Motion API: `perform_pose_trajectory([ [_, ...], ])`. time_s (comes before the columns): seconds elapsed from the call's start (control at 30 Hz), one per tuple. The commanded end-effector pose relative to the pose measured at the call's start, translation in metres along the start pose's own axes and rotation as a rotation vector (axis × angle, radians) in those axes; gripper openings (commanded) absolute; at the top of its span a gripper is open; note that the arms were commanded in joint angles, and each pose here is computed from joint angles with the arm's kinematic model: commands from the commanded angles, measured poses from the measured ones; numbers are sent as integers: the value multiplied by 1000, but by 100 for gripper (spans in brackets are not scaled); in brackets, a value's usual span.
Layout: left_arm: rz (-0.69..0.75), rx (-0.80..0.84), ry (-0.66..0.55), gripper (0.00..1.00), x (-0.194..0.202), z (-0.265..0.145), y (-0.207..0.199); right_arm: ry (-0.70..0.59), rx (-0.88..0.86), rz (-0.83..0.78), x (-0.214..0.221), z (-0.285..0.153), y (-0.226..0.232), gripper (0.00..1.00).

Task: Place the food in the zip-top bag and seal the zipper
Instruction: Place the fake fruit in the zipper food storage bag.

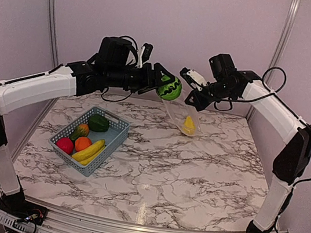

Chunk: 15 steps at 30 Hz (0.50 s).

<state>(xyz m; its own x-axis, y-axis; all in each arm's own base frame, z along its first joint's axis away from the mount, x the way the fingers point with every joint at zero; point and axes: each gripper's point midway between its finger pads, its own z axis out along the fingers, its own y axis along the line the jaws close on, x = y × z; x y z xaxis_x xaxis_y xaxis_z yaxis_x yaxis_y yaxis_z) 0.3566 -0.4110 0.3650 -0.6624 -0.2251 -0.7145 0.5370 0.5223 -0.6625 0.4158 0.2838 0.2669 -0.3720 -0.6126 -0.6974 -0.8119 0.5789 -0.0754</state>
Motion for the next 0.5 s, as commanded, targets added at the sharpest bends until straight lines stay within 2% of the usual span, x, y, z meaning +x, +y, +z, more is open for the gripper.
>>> perform_pose_trajectory([
  [0.0,11,89,14,41,8,27,-23,-17,-20,17,-11,2,5,0],
  [0.23,9,46,74,37,34,60,-9,-25,-6,21,-13,-4,4,0],
  [0.47,22,-21,102,35,49,72,14,-32,6,22,-15,-9,3,0],
])
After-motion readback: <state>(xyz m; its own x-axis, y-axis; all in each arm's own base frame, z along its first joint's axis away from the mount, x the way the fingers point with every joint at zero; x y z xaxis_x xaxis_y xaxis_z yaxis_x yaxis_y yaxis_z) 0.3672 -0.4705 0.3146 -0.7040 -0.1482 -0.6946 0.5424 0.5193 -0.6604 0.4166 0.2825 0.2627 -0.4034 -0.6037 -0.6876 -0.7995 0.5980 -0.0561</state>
